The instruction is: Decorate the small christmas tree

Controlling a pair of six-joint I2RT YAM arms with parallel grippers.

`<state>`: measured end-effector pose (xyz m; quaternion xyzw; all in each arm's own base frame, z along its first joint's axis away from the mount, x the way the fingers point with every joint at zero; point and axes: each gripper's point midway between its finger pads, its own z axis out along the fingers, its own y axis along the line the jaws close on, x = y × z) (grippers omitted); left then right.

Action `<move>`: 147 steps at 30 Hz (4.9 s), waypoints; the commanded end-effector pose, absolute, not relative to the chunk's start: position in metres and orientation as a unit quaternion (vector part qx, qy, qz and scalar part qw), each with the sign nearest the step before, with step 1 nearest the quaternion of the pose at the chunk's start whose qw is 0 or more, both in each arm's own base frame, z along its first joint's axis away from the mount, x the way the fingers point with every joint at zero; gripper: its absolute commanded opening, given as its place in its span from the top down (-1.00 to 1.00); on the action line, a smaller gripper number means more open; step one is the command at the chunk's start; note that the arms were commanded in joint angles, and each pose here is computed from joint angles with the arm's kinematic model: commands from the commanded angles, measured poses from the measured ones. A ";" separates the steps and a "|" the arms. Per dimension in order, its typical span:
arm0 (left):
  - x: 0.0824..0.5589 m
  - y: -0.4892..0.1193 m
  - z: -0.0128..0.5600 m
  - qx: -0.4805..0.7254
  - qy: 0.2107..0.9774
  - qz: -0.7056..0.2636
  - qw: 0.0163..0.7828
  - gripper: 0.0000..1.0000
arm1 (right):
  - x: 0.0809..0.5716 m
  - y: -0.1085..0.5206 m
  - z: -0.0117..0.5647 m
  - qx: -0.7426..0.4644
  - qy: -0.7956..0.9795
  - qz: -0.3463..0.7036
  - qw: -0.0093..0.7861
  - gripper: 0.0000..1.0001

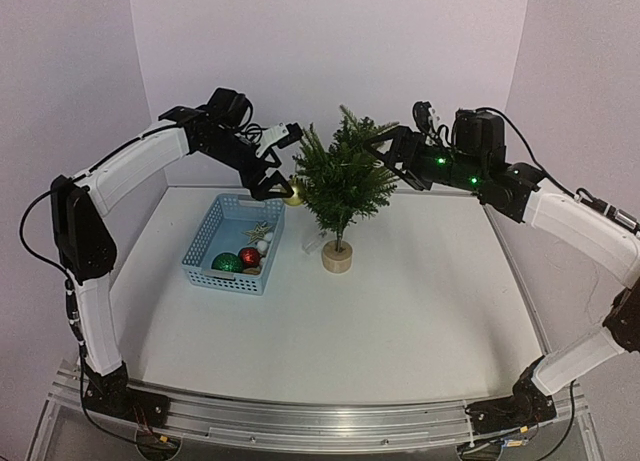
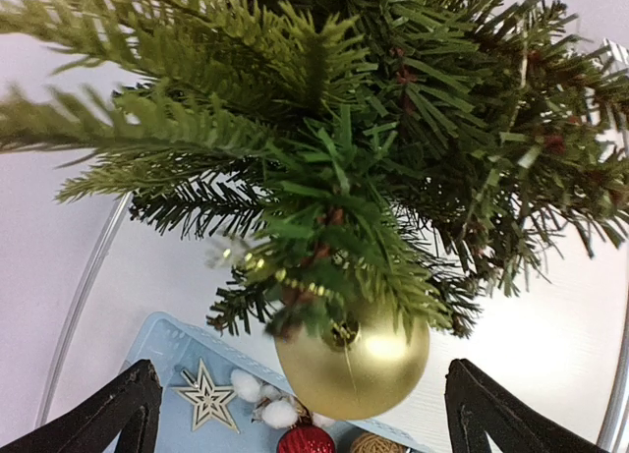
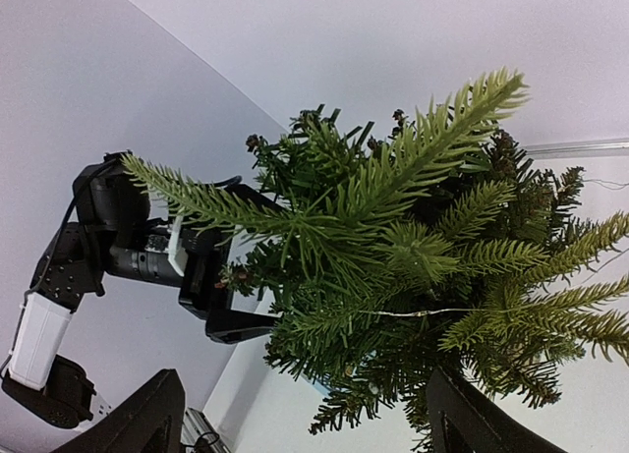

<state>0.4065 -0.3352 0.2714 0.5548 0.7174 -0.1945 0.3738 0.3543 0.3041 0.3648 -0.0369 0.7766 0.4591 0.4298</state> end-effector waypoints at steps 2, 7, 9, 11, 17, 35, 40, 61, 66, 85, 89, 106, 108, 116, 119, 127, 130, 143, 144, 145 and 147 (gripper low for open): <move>0.381 -0.309 0.325 0.567 0.687 -0.218 0.400 -0.99 | 0.355 0.307 0.389 -0.044 0.756 0.479 0.444 -0.69; 0.370 -0.290 0.336 0.568 0.688 -0.229 0.390 -0.99 | 0.357 0.310 0.392 -0.048 0.754 0.482 0.444 -0.69; 0.365 -0.278 0.335 0.565 0.697 -0.234 0.374 -0.99 | 0.357 0.310 0.392 -0.048 0.754 0.482 0.444 -0.69; 0.364 -0.263 0.334 0.551 0.712 -0.239 0.363 -0.99 | 0.357 0.309 0.392 -0.047 0.754 0.482 0.444 -0.69; 0.382 -0.209 0.290 0.492 0.781 -0.208 0.323 -0.99 | 0.357 0.307 0.389 -0.042 0.757 0.476 0.447 -0.69; 0.399 -0.182 0.106 0.419 0.886 -0.055 0.190 -0.99 | 0.355 0.306 0.386 -0.044 0.758 0.475 0.445 -0.69; 0.383 -0.192 0.088 0.430 0.886 -0.074 0.157 -0.96 | 0.354 0.303 0.387 -0.042 0.757 0.474 0.448 -0.69; 0.370 -0.197 0.069 0.416 0.898 -0.108 0.090 -0.55 | 0.352 0.301 0.384 -0.039 0.758 0.472 0.448 -0.69; 0.376 -0.200 0.081 0.417 0.897 -0.110 0.100 -0.30 | 0.352 0.301 0.385 -0.040 0.758 0.472 0.449 -0.70; 0.432 -0.202 0.255 0.414 0.853 -0.095 0.304 -0.20 | 0.349 0.299 0.400 -0.047 0.747 0.476 0.461 -0.69; 0.432 -0.211 0.313 0.430 0.814 -0.103 0.376 -0.21 | 0.348 0.300 0.401 -0.049 0.747 0.477 0.461 -0.69; 0.427 -0.299 0.485 0.459 0.623 -0.192 0.603 -0.26 | 0.345 0.295 0.399 -0.042 0.748 0.476 0.462 -0.69; 0.420 -0.310 0.493 0.462 0.610 -0.215 0.606 -0.27 | 0.345 0.294 0.398 -0.038 0.748 0.475 0.461 -0.69; 0.412 -0.325 0.472 0.478 0.616 -0.247 0.575 -0.27 | 0.344 0.292 0.397 -0.034 0.749 0.475 0.461 -0.69; 0.411 -0.326 0.462 0.481 0.622 -0.255 0.563 -0.27 | 0.345 0.294 0.396 -0.035 0.749 0.476 0.460 -0.69; 0.411 -0.322 0.444 0.484 0.641 -0.247 0.543 -0.26 | 0.346 0.295 0.397 -0.038 0.748 0.476 0.460 -0.69; 0.410 -0.315 0.442 0.481 0.647 -0.246 0.538 -0.26 | 0.345 0.295 0.397 -0.038 0.749 0.476 0.460 -0.69; 0.424 -0.301 0.444 0.459 0.655 -0.249 0.546 -0.23 | 0.346 0.296 0.400 -0.041 0.746 0.479 0.460 -0.69; 0.424 -0.301 0.445 0.459 0.654 -0.249 0.547 -0.23 | 0.345 0.297 0.400 -0.041 0.746 0.479 0.460 -0.69; 0.424 -0.301 0.446 0.459 0.653 -0.250 0.548 -0.23 | 0.346 0.296 0.400 -0.041 0.746 0.479 0.460 -0.69; 0.423 -0.302 0.450 0.461 0.649 -0.254 0.549 -0.23 | 0.346 0.296 0.400 -0.041 0.746 0.480 0.460 -0.69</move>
